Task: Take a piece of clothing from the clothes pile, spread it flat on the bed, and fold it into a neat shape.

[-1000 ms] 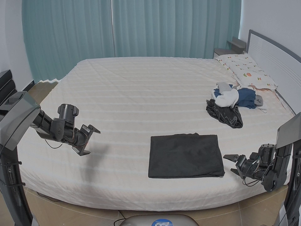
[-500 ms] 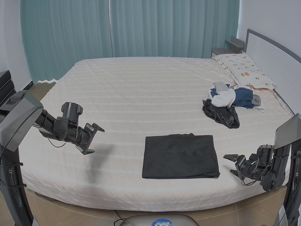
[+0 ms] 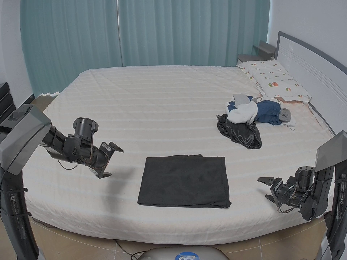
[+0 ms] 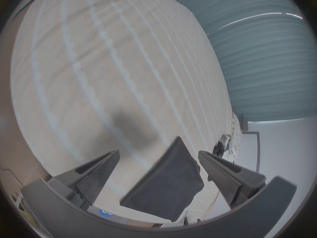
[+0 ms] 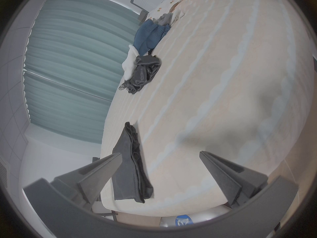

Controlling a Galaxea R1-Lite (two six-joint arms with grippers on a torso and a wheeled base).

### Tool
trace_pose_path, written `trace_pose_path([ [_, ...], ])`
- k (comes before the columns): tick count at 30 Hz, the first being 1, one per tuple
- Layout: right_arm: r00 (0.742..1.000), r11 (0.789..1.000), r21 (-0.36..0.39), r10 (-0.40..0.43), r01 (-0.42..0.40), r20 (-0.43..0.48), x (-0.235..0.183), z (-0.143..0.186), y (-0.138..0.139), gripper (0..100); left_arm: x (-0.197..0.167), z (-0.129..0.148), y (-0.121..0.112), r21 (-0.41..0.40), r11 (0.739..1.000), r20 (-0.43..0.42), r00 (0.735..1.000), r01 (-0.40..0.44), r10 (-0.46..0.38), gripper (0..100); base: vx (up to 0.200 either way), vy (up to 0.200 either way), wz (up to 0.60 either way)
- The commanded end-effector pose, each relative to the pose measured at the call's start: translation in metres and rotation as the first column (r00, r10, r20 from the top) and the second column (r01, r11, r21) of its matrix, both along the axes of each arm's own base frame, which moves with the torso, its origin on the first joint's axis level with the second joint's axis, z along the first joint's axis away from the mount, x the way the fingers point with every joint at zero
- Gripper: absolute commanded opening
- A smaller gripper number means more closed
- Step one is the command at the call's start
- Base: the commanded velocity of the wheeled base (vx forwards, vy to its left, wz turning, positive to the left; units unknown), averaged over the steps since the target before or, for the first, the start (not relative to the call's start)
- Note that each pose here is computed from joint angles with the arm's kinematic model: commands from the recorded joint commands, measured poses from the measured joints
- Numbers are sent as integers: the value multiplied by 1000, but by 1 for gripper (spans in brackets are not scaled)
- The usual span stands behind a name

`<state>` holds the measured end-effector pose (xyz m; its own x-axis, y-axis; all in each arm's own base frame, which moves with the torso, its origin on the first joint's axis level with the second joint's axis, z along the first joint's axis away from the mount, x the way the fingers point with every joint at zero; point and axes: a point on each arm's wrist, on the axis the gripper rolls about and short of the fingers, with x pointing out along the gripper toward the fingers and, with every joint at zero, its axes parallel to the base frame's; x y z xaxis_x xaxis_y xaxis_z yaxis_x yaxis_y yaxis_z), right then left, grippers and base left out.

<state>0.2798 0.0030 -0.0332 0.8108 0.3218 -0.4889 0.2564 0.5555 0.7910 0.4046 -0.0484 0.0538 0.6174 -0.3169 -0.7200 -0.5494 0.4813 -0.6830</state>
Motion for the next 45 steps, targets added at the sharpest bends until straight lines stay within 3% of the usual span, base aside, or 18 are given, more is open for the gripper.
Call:
trace_pose_path([
  [1, 1000, 1000, 1, 1, -1, 10, 1, 1, 0, 100, -1, -1, -4, 1, 1000, -3, 1000, 11, -11, 100, 0, -200, 0],
  [6, 1000, 1000, 1, 1, -1, 10, 1, 1, 0, 100, -3, -2, -8, 10, 999, 2, 999, 45, -45, 100, 0, 0, 0],
  [12, 1000, 1000, 1, 1, -1, 8, 1, 0, 0, 100, -3, -14, -14, 94, 983, 8, 987, 158, -160, 100, 0, 0, 0],
  [15, 1000, 1000, 1, 1, -1, 8, 1, 0, 0, 100, -4, -24, -24, 155, 955, 6, 966, 254, -258, 100, 0, 0, 0],
  [18, 1000, 1000, 0, 2, -2, 9, 1, 0, 0, 100, -4, -37, -29, 230, 907, -1, 932, 352, -362, 100, 0, 0, 0],
  [19, 1000, 1000, 0, 2, -2, 9, 1, 0, 0, 100, -4, -37, -29, 230, 907, -1, 932, 352, -362, 100, 0, 0, 0],
  [20, 1000, 1000, -1, 5, -5, 8, 0, 0, 1, 100, -3, -41, -29, 262, 883, 6, 914, 390, -405, 100, 0, 0, 0],
  [21, 1000, 1000, -1, 5, -5, 8, 0, 0, 1, 100, -3, -41, -29, 266, 880, 8, 912, 393, -410, 100, 0, 0, 0],
  [22, 1000, 1000, -1, 5, -5, 8, 0, 0, 1, 100, -3, -48, -30, 286, 861, 10, 897, 420, -441, 100, 0, 0, 0],
  [25, 1000, 1000, -1, 7, -7, 6, 0, 0, 1, 100, -2, -58, -35, 310, 844, 36, 881, 438, -471, 100, 0, 0, 0],
  [34, 1000, 1000, -2, 8, -8, 7, 0, 0, 1, 100, 6, -75, -41, 344, 845, 138, 868, 410, -477, 100, 0, 0, 0],
  [45, 1000, 1000, -1, 7, -7, 6, 0, 0, 1, 100, 7, -76, -41, 344, 845, 142, 867, 410, -478, 100, 0, 0, 0],
])
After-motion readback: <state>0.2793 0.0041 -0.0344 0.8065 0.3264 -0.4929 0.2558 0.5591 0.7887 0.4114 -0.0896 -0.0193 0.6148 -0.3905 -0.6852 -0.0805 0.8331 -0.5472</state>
